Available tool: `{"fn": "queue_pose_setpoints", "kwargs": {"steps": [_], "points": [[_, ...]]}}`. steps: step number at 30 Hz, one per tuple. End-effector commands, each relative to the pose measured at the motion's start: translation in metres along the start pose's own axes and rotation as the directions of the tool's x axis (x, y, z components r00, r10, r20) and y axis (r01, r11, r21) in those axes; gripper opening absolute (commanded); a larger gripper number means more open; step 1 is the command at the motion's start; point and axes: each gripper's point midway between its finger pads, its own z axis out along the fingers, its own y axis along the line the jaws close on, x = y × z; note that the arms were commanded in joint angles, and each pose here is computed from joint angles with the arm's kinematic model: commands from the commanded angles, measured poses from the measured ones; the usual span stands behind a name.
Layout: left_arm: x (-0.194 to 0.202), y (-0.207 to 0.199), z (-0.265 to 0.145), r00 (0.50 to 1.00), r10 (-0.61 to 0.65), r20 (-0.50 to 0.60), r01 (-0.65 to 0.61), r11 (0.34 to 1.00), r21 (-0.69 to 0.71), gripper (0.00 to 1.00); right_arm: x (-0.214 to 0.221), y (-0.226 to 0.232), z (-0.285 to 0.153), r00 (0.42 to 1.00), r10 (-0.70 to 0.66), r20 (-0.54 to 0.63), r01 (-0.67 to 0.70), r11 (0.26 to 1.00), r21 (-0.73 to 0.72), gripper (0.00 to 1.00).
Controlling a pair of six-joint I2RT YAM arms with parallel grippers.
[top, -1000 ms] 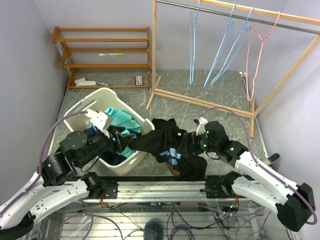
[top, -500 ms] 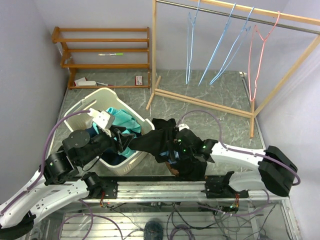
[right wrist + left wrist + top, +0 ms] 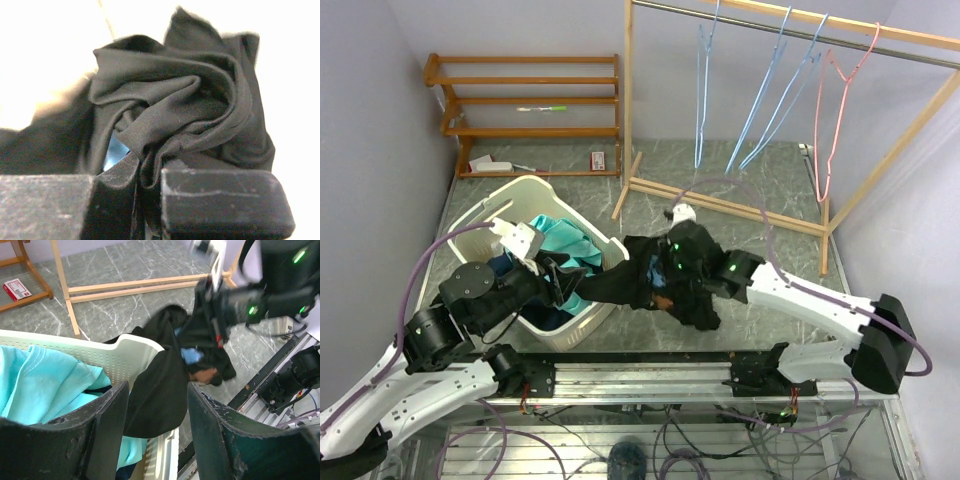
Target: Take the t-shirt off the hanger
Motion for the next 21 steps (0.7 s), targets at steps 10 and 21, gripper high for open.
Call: {"fn": "queue_pose_setpoints", "kwargs": {"steps": [10, 21], "points": [[-0.023, 0.024, -0.026, 0.99, -0.049, 0.133, 0.064, 0.992, -0.112, 0.61, -0.233, 0.175, -0.138, 0.875, -0.088, 0.476, 0.326, 0.835, -0.444, 0.0], [-0.043, 0.049, -0.063, 0.951, -0.083, 0.298, 0.147, 0.969, -0.199, 0.62, -0.365, 0.245, -0.251, 0.615, 0.042, 0.787, 0.527, 0.721, -0.45, 0.0]]}}
